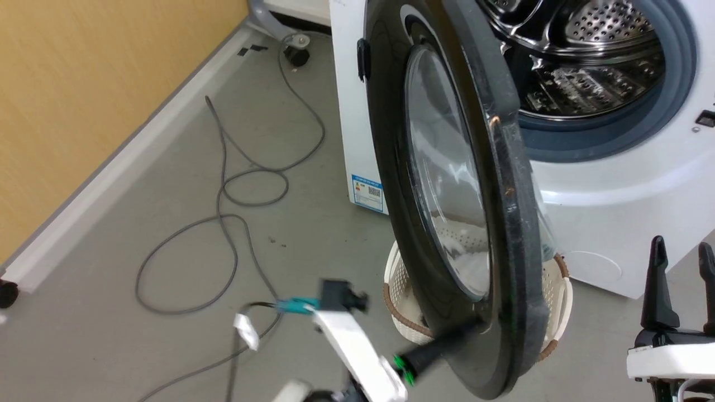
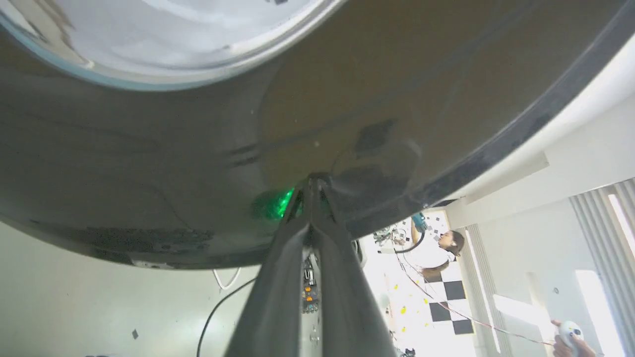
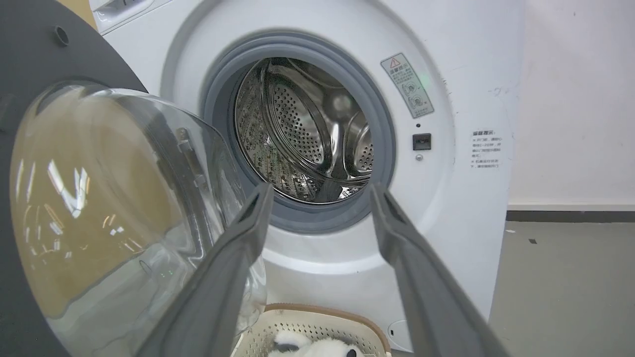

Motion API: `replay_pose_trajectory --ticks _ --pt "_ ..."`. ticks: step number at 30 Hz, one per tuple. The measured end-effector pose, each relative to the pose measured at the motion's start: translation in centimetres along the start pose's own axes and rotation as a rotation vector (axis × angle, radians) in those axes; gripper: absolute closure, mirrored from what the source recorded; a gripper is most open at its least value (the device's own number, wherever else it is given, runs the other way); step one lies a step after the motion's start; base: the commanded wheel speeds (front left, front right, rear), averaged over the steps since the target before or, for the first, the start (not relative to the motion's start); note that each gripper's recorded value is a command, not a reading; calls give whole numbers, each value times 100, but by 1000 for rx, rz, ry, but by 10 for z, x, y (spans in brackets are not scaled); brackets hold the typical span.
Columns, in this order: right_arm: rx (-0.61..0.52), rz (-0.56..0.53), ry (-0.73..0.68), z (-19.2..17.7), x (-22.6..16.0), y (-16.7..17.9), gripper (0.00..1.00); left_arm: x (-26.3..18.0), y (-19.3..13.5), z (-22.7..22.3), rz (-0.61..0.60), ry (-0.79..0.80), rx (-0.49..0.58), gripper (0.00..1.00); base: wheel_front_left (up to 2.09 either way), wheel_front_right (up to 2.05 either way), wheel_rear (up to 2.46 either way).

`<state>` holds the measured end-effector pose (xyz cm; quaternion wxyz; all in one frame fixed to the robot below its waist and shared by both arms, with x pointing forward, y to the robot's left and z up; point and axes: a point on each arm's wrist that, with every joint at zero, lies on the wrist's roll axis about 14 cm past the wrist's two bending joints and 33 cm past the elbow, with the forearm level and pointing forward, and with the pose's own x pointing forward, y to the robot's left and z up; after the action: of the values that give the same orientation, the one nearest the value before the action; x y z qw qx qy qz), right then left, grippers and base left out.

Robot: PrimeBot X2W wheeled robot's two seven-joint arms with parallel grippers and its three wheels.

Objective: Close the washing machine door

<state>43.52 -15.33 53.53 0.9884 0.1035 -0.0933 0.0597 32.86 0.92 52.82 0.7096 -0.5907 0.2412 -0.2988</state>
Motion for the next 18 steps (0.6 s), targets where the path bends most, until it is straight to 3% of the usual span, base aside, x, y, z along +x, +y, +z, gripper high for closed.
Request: replay_pose_trajectory --ticks 4,9,12,15,18 --pt "2 -3 -11 5 -1 0 0 -8 -20 48 -30 -211 130 100 0 0 0" --pt "10 4 -16 8 -4 2 0 -37 -44 112 -7 -495 490 100 0 0 0" --pt "20 8 -25 11 -4 5 0 -62 -39 144 76 -650 739 100 0 0 0" --pt "19 12 -23 11 -6 6 0 -83 -32 173 252 -735 980 100 0 0 0" --pt "19 13 -25 12 -6 6 0 -95 -56 194 326 -857 1156 100 0 0 0"
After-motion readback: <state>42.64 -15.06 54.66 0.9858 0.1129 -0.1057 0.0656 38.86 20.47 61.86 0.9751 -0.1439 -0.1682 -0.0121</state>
